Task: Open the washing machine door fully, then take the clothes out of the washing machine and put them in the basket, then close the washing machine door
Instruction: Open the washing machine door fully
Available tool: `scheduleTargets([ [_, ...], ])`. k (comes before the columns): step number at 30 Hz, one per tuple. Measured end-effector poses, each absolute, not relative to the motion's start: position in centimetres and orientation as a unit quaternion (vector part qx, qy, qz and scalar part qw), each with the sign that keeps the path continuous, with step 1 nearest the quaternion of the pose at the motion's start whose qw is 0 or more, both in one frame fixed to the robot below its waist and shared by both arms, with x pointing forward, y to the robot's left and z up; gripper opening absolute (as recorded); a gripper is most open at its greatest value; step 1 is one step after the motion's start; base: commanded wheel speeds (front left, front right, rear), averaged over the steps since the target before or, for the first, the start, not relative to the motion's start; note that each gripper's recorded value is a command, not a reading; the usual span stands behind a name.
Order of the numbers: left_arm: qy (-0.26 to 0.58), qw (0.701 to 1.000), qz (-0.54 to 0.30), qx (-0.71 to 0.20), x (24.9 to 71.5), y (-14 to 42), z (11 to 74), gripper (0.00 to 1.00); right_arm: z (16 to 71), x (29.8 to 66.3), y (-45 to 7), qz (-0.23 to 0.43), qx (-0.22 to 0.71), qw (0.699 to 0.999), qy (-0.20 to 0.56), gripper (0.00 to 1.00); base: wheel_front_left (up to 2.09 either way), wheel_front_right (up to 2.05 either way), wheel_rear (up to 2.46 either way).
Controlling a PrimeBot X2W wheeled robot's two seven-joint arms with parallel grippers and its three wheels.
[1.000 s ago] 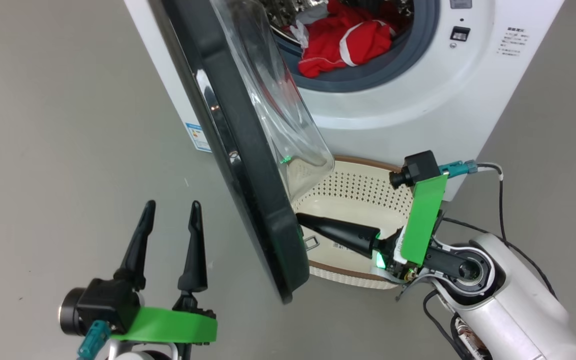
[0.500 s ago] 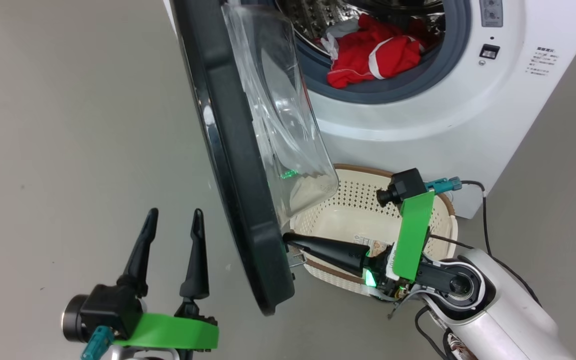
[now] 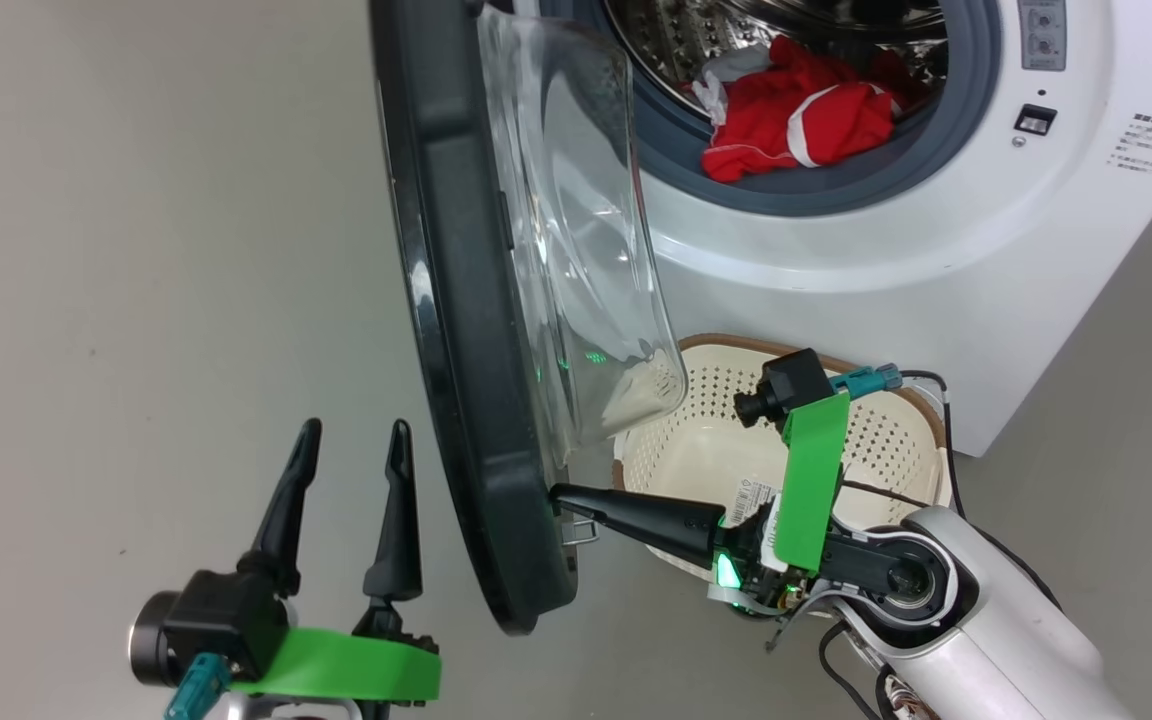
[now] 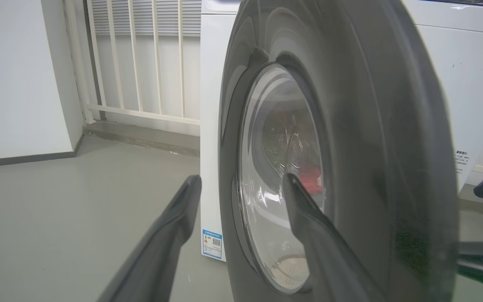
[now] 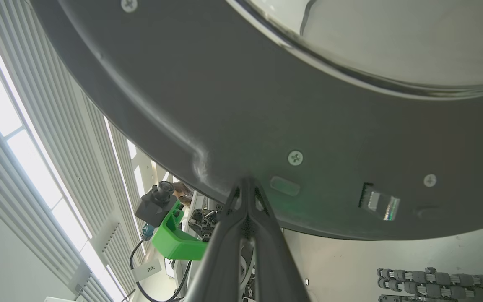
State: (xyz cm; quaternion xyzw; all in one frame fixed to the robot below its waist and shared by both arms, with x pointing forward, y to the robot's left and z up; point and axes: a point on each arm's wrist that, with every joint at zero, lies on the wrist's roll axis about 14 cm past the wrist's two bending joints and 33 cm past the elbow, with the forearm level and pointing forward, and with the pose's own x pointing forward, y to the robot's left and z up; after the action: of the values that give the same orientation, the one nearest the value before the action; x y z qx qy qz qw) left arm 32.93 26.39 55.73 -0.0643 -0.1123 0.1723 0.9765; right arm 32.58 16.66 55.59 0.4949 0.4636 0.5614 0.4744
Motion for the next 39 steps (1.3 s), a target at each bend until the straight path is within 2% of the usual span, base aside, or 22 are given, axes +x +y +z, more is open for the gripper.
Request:
scheduleTargets([
  [9,-0.114,0.974,0.186,-0.062,32.0,27.1,55.8,1.0,55.5,32.0,17.5,0.565,0.491,0.464,0.473,0.0,0.0,0.0,0.0],
  [17,-0.113,0.973,0.19,-0.063,31.9,27.2,55.7,1.0,55.1,32.0,17.4,0.558,0.492,0.468,0.478,0.0,0.0,0.0,0.0],
  [24,-0.113,0.974,0.184,-0.064,32.3,26.9,55.7,1.0,54.3,33.6,17.0,0.535,0.487,0.524,0.45,0.0,0.0,0.0,0.0],
  [25,-0.112,0.975,0.183,-0.065,32.3,26.8,55.7,1.0,54.3,34.1,16.9,0.528,0.491,0.535,0.44,0.29,0.0,0.0,0.0],
  [27,-0.112,0.975,0.181,-0.065,32.4,26.8,55.7,1.0,54.2,35.2,16.5,0.516,0.49,0.565,0.417,0.57,0.0,0.0,0.0],
  [28,-0.112,0.975,0.181,-0.065,32.4,26.7,55.7,1.0,54.2,35.8,16.3,0.509,0.486,0.585,0.403,0.87,0.0,0.0,0.0],
  [29,-0.112,0.975,0.181,-0.066,32.5,26.7,55.7,1.0,53.9,36.5,16.0,0.502,0.477,0.609,0.386,1.0,0.0,0.0,0.0],
  [34,-0.112,0.975,0.179,-0.067,32.5,26.6,55.6,1.0,52.3,39.3,14.0,0.472,0.382,0.739,0.292,1.0,0.0,0.0,0.0],
  [37,-0.11,0.975,0.182,-0.069,32.2,26.7,55.4,1.0,51.6,40.4,13.0,0.458,0.324,0.795,0.234,1.0,0.0,0.0,0.0],
  [38,-0.106,0.975,0.184,-0.07,31.9,26.8,55.1,1.0,51.6,41.0,12.6,0.45,0.289,0.823,0.192,1.0,0.0,0.0,0.0],
  [39,-0.106,0.974,0.185,-0.07,31.8,26.8,55.0,1.0,51.6,41.2,12.4,0.448,0.274,0.833,0.173,1.0,0.0,0.0,0.0],
])
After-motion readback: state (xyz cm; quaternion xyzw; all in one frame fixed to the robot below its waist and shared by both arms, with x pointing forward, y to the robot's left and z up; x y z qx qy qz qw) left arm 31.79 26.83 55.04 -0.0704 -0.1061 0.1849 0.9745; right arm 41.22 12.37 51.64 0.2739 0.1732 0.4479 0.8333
